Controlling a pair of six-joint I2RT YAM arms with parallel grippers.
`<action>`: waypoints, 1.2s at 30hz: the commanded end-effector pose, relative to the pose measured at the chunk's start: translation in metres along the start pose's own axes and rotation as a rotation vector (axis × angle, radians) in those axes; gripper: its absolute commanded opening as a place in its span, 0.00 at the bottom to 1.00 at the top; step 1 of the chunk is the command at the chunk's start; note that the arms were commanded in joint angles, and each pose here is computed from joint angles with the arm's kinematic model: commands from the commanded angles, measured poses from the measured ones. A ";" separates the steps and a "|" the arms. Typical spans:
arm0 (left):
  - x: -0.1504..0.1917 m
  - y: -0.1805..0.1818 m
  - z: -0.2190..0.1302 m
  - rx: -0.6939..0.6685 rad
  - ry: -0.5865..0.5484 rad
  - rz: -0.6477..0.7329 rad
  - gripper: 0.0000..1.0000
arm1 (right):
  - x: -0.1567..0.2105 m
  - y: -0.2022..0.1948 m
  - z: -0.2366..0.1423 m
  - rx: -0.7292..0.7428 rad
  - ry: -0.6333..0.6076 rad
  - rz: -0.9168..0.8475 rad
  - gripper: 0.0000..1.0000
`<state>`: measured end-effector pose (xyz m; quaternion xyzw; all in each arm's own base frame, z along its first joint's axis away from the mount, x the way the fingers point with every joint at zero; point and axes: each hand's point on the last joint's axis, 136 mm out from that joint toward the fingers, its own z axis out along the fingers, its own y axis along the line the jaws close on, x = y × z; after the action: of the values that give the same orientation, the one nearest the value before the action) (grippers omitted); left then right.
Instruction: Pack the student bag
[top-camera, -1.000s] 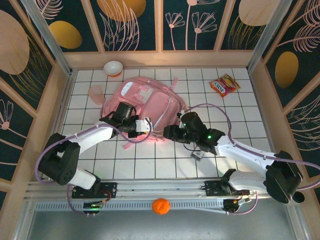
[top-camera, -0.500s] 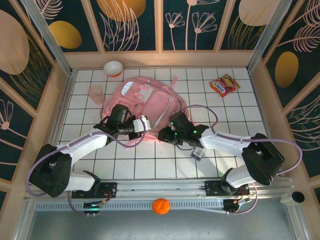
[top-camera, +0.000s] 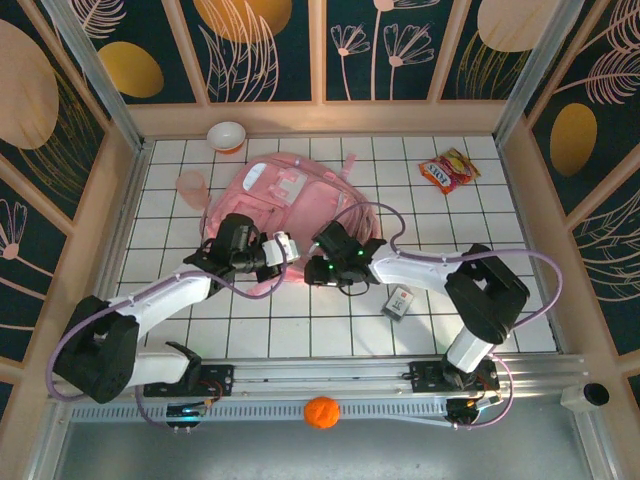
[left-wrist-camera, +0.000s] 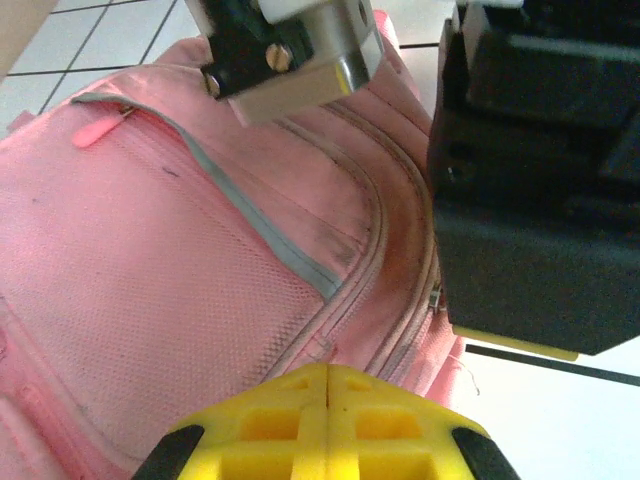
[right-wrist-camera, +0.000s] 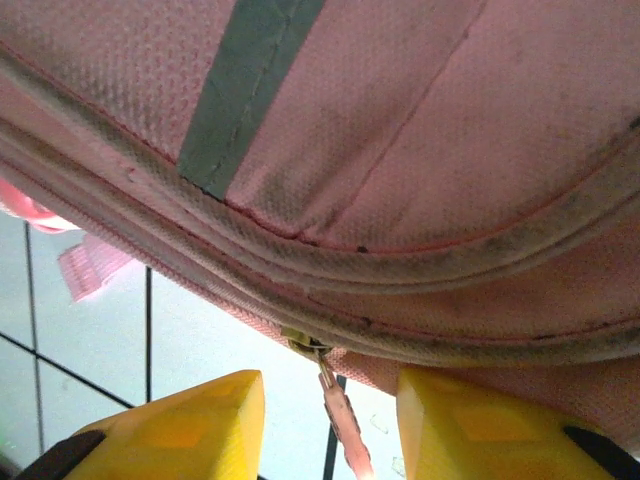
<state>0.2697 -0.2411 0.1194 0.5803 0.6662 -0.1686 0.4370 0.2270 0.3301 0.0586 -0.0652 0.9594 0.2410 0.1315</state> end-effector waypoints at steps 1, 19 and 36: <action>-0.009 0.007 -0.006 -0.045 -0.048 -0.020 0.00 | -0.001 -0.017 0.004 0.120 -0.011 -0.037 0.36; -0.005 0.016 0.000 -0.058 0.002 0.043 0.46 | -0.008 -0.012 -0.029 0.108 -0.122 -0.015 0.00; 0.003 0.023 0.036 0.117 0.102 0.228 0.73 | -0.023 0.006 -0.054 -0.008 -0.213 -0.039 0.00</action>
<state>0.3166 -0.2633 0.1188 0.6439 0.6254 -0.1224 0.4235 0.2296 0.3148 0.1037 -0.0628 0.9444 0.2428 0.2126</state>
